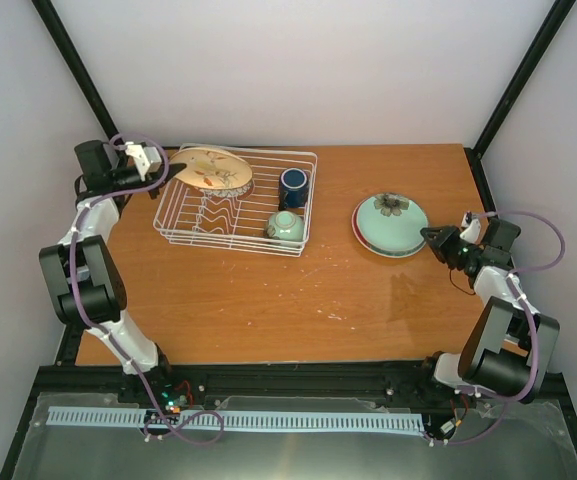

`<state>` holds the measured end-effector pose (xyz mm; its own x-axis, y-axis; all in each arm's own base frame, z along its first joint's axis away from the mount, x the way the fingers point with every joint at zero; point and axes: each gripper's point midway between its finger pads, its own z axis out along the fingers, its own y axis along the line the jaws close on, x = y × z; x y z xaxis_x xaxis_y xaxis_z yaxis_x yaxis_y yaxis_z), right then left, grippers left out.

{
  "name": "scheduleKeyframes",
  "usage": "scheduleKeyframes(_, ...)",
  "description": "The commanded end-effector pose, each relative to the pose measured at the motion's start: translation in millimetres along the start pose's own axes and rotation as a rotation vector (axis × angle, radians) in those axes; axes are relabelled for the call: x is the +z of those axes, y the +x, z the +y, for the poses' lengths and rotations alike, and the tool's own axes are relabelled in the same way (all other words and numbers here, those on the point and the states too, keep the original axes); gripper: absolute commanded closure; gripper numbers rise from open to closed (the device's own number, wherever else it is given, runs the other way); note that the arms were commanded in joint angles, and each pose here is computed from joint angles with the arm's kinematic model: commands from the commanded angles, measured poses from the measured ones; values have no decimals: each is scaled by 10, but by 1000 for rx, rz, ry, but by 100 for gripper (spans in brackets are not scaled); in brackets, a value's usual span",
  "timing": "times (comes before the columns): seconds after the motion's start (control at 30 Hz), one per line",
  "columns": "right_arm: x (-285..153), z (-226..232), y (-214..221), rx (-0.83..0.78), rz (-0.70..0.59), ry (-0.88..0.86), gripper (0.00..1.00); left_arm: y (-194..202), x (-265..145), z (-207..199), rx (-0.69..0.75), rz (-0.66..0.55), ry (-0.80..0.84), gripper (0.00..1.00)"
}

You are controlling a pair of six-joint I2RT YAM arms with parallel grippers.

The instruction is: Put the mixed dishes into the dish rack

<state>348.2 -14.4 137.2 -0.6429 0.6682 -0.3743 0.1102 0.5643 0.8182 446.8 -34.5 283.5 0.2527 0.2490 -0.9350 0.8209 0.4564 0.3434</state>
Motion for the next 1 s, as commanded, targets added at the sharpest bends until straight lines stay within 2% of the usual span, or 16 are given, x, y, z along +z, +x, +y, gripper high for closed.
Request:
scheduleKeyframes(0.0, 30, -35, -47, 1, -12, 1, 79, -182, -46, -27, 192, -79, 63, 99)
scheduleKeyframes(0.43, 42, -31, -96, 13, -18, 3, 79, 368, -66, 194, 208, -33, 34, 99)
scheduleKeyframes(0.97, 50, -41, -145, 18, -25, 15, 79, 584, -6, 346, 287, -44, 44, 99)
